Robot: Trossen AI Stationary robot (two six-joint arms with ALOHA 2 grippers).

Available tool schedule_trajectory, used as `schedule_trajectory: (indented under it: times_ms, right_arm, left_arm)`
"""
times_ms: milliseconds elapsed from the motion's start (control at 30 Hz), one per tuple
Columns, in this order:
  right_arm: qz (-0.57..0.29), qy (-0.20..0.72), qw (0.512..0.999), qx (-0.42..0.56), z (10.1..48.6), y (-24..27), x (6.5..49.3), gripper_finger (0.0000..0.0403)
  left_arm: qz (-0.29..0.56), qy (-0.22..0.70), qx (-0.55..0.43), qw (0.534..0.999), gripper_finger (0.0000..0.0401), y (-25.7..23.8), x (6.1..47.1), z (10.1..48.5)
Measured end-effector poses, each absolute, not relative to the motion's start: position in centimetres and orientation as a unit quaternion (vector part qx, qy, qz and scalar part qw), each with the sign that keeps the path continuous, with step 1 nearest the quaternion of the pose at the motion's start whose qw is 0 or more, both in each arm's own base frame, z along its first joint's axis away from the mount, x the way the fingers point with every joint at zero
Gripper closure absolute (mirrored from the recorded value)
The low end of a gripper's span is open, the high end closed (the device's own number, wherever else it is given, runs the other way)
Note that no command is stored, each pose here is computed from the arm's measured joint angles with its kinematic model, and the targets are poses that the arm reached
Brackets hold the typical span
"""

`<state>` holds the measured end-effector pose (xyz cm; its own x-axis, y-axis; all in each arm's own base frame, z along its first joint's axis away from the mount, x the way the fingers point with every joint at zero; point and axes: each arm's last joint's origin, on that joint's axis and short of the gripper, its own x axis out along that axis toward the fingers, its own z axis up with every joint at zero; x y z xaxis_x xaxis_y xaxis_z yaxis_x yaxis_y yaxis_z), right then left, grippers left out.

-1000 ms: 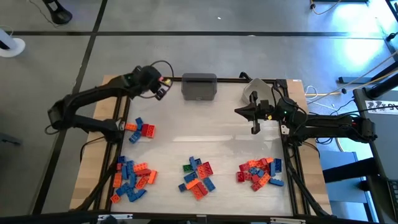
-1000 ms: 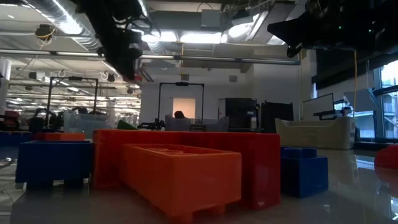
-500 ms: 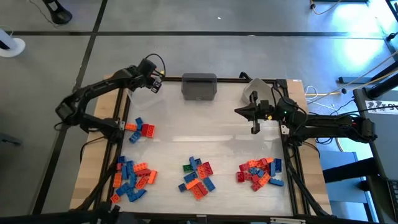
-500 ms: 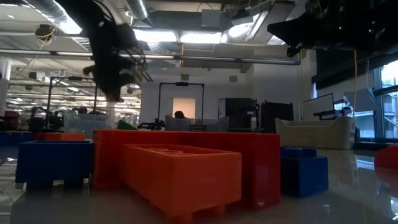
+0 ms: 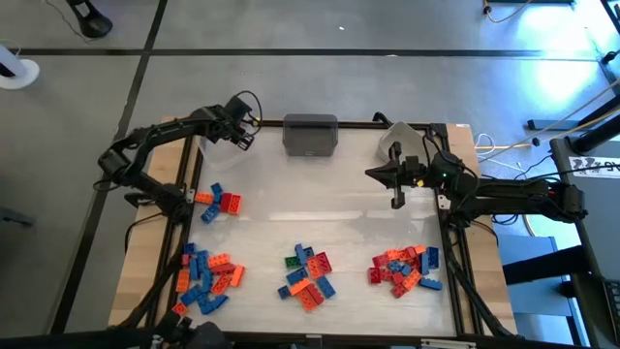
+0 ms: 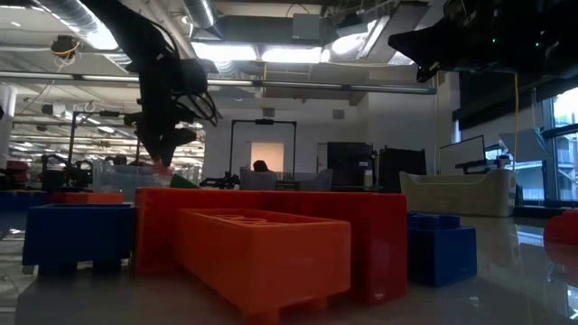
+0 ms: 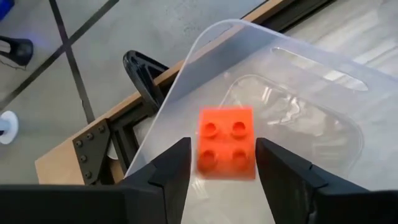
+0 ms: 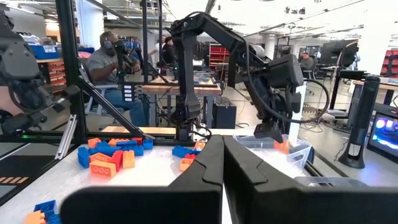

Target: Sort blocks by size

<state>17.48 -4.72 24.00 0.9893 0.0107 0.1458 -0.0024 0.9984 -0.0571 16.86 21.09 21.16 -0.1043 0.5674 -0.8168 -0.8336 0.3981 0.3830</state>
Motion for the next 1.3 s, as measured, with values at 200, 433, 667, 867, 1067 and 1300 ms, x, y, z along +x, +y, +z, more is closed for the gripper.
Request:
schedule_trajectory:
  times_ms: [200, 433, 667, 867, 1067, 1300]
  right_arm:
    - [0.003, -0.073, 0.997, -0.028, 24.0, -4.7, 17.5, 0.0397]
    - [0.003, -0.073, 0.997, -0.029, 24.0, -4.7, 17.5, 0.0397]
    - [0.003, -0.073, 0.997, -0.028, 24.0, -4.7, 17.5, 0.0397]
    - [0.003, -0.070, 0.997, -0.027, 23.9, -4.7, 17.5, 0.0397]
    - [0.003, -0.070, 0.997, -0.026, 23.9, -4.7, 17.5, 0.0397]
    - [0.003, -0.070, 0.997, -0.026, 23.9, -4.7, 17.5, 0.0397]
  left_arm:
    - [0.533, 0.519, -0.129, 0.656, 0.0202, 21.1, 16.8, 21.2]
    - [0.510, 0.488, -0.152, 0.692, 0.0182, 20.5, 17.2, 23.0]
    - [0.464, 0.451, -0.151, 0.747, 0.0186, 16.6, 18.3, 25.9]
    - [0.368, 0.495, -0.169, 0.768, 0.0185, 11.8, 19.7, 26.0]
    - [0.337, 0.516, -0.178, 0.767, 0.0185, 8.1, 20.9, 25.7]
    - [0.349, 0.523, -0.233, 0.742, 0.0184, 4.5, 21.1, 24.4]
